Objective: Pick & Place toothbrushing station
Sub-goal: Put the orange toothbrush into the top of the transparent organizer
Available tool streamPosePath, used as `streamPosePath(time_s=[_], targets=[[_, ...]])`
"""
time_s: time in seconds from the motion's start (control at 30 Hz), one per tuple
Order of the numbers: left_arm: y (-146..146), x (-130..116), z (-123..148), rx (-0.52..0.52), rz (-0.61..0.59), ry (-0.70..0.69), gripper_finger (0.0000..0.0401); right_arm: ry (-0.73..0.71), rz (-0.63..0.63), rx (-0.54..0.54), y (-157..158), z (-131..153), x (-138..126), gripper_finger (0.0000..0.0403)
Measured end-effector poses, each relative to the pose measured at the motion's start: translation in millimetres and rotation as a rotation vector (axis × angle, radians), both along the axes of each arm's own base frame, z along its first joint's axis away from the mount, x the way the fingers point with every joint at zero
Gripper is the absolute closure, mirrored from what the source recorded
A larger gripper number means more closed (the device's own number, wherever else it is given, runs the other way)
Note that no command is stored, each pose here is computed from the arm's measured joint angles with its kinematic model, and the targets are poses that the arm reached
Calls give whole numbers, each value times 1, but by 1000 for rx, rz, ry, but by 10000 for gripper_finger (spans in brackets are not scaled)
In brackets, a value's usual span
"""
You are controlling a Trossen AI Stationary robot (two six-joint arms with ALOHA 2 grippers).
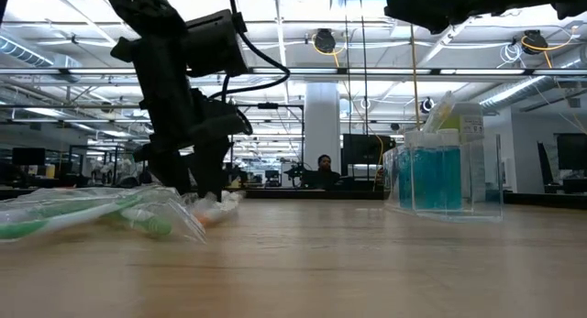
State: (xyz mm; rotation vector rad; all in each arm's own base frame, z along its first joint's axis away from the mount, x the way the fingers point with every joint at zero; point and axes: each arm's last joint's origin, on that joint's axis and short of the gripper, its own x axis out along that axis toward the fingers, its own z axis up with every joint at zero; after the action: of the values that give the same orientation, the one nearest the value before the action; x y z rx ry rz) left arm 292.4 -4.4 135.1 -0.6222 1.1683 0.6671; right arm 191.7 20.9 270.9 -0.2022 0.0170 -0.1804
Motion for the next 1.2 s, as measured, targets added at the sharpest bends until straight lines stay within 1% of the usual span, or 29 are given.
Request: streamPosePath(time_s=[0.3, 0.43, 0.5, 0.67, 0.8, 0.87, 0.97, 1.1, 1.2], targets=[[0, -5, -1, -3, 15, 54, 103, 0, -2, 0, 0, 0, 0, 232], [0, -5, -1, -1, 16, 45, 110, 0, -3, 0, 0, 0, 0, 232], [0, -2, -1, -1, 0, 16, 125, 0, -3, 0, 0, 0, 0, 232], [1, 3, 0, 17, -33, -35, 185, 0, -3, 0, 0, 0, 0, 232], [0, 7, 0, 11, -53, -76, 227, 0, -3, 0, 0, 0, 0, 232], [0, 9, 1, 17, -95, -89, 242, 0, -3, 0, 0, 0, 0, 232], [-2, 15, 3, 24, -184, -143, 258, 0, -3, 0, 0, 0, 0, 232], [-6, 23, 6, 30, -340, -220, 272, 0, -3, 0, 0, 0, 0, 232], [-10, 25, 8, 46, -419, -239, 281, 0, -3, 0, 0, 0, 0, 232]])
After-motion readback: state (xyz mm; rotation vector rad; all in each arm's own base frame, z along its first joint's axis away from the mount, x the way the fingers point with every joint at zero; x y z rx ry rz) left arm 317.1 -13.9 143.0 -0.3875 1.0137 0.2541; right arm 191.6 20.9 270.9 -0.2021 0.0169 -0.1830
